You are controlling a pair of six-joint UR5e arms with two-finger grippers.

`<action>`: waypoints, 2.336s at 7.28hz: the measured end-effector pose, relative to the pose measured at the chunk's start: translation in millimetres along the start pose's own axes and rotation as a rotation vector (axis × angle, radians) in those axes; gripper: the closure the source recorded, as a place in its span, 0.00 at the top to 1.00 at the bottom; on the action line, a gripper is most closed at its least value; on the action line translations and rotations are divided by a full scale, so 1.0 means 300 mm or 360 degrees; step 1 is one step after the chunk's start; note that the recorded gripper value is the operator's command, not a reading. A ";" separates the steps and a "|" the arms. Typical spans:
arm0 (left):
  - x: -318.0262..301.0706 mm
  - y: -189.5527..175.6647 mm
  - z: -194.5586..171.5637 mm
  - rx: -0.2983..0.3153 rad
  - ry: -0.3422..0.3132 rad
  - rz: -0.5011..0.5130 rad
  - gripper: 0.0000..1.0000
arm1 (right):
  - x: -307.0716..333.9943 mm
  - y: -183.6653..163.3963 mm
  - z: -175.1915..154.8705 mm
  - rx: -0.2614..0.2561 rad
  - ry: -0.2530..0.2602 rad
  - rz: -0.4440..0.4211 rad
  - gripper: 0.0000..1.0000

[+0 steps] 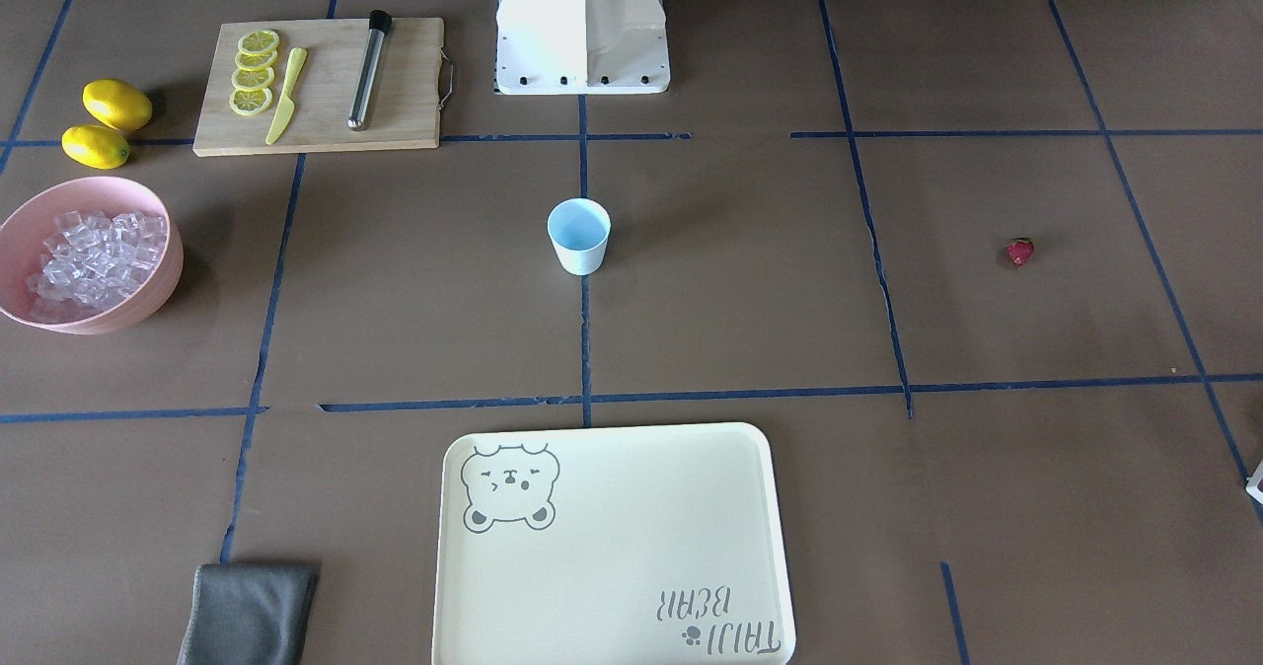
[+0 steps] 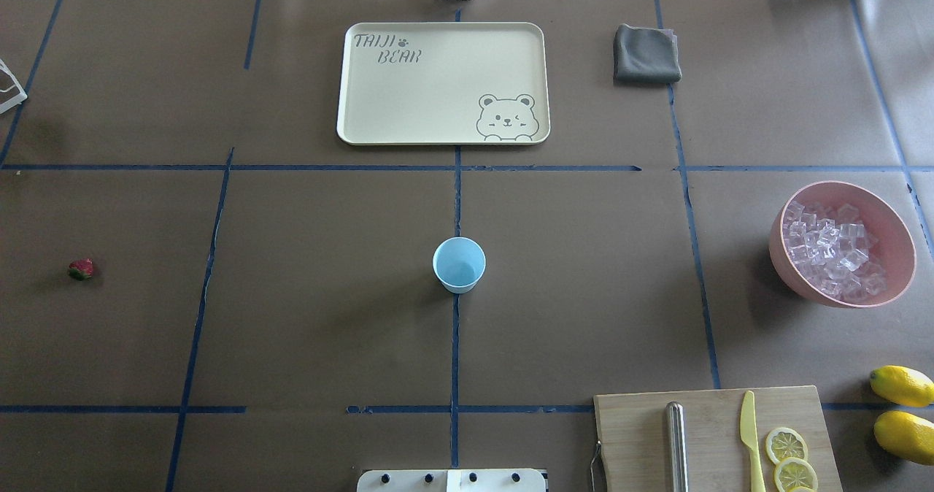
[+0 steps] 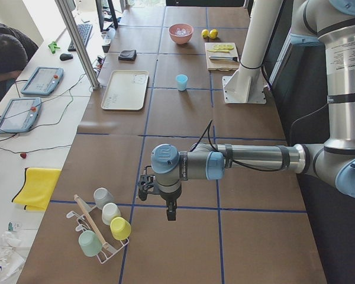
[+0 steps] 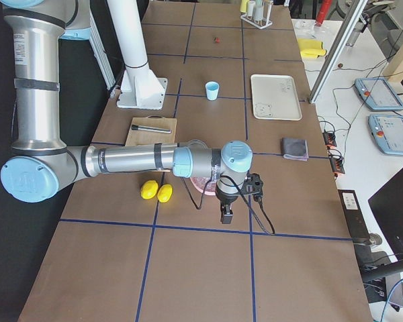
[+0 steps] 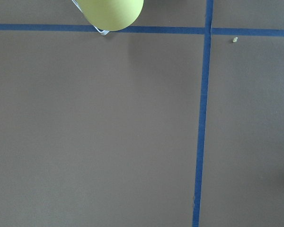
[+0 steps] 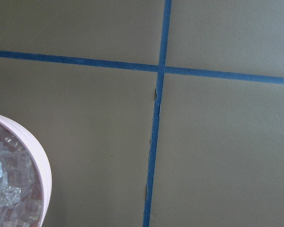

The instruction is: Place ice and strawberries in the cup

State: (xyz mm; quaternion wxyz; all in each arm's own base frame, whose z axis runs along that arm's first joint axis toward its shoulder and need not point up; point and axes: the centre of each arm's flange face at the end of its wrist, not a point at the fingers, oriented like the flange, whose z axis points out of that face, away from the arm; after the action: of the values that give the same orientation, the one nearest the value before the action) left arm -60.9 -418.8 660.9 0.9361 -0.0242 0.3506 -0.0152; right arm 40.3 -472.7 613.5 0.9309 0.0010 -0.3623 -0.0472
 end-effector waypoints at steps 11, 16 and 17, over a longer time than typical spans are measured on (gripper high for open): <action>0.003 0.001 -0.003 0.0003 0.0000 0.0000 1.00 | -0.628 0.102 0.180 0.0135 -0.0046 -0.0532 1.00; 0.001 0.000 -0.001 0.0001 0.0000 -0.0003 1.00 | -0.650 0.130 0.315 0.0027 -0.0012 -0.0591 1.00; 0.001 0.000 -0.001 0.0001 0.0000 -0.0004 1.00 | -0.652 0.133 0.334 0.0012 -0.0004 -0.0597 1.00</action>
State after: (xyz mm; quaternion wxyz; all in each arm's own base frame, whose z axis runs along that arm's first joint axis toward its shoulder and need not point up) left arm -60.9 -418.7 660.5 0.9361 -0.0243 0.3505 -0.0164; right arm -167.1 -412.5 556.9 0.9054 0.0718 -0.3570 -0.2185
